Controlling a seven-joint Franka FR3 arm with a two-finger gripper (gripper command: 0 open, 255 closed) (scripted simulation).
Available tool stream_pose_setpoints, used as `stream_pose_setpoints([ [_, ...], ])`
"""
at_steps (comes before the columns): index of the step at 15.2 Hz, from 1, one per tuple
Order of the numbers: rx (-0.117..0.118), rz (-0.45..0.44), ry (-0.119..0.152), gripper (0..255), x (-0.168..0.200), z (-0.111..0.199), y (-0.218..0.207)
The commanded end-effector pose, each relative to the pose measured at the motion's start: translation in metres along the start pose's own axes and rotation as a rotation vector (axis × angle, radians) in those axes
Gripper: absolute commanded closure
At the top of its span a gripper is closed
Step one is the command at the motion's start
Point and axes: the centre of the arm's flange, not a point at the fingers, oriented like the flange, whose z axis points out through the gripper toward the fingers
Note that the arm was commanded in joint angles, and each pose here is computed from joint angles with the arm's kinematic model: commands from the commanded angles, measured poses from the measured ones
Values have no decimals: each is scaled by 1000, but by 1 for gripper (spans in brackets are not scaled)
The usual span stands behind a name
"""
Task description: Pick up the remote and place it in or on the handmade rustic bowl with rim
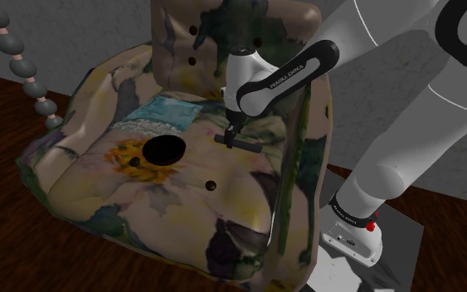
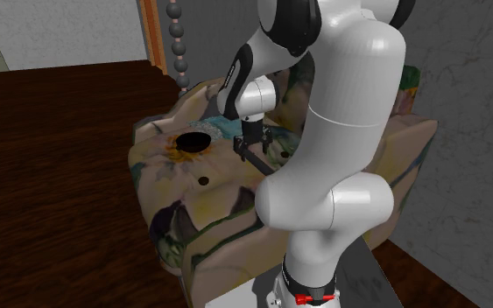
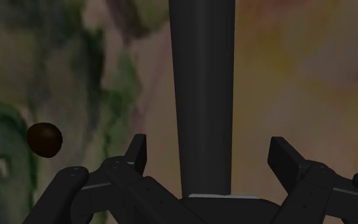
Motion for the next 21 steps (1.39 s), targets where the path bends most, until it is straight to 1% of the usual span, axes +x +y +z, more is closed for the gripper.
stream_pose_setpoints([
  [1, 0, 0, 1, 0, 1, 7, 0],
  [8, 0, 0, 1, 0, 1, 7, 0],
  [9, 0, 0, 1, 255, 1, 7, 0],
  [18, 0, 0, 1, 255, 1, 7, 0],
  [21, 0, 0, 1, 255, 2, -9, 2],
])
